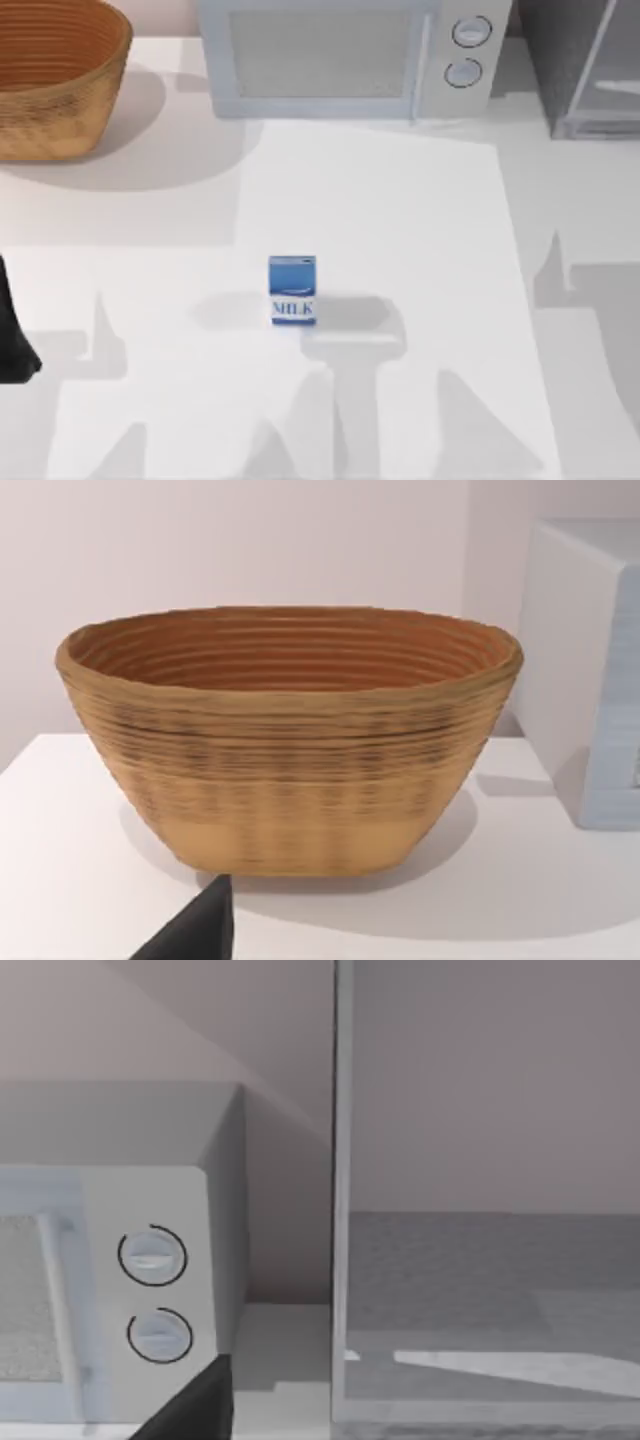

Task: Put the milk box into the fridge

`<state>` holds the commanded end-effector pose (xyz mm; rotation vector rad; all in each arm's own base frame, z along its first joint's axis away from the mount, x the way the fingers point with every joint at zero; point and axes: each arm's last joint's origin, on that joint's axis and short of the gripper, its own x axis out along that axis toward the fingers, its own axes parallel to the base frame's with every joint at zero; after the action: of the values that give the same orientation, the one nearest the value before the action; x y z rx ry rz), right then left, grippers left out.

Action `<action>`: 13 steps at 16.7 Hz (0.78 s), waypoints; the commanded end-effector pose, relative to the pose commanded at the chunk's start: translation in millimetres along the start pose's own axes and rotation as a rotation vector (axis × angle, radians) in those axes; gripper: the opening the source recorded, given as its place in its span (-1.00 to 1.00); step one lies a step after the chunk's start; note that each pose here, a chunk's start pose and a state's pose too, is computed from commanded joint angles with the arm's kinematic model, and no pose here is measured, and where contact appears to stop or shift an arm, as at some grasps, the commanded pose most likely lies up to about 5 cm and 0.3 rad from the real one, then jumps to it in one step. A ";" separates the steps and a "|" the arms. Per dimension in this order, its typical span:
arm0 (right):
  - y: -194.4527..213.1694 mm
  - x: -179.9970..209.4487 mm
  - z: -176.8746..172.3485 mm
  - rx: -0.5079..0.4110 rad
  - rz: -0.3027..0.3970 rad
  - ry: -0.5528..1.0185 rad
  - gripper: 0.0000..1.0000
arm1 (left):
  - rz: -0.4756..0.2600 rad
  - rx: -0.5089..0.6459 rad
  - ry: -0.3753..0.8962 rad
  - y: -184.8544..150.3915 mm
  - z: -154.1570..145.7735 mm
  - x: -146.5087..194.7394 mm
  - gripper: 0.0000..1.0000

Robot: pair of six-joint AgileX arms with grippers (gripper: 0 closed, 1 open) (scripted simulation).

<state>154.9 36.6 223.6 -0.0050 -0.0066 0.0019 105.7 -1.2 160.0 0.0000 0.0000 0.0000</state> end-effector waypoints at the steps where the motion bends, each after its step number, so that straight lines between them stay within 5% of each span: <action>1: 4.8 5.4 3.6 0.000 0.001 -0.003 1.00 | 0.000 0.000 0.000 0.0 0.0 0.0 1.00; 13: 90.9 70.0 6.4 -0.007 0.001 0.007 1.00 | 0.000 0.000 0.000 0.0 0.0 0.0 1.00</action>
<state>224.7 127.6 230.0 -0.0123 0.0003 0.0029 105.7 -1.2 160.0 0.0000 0.0000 0.0000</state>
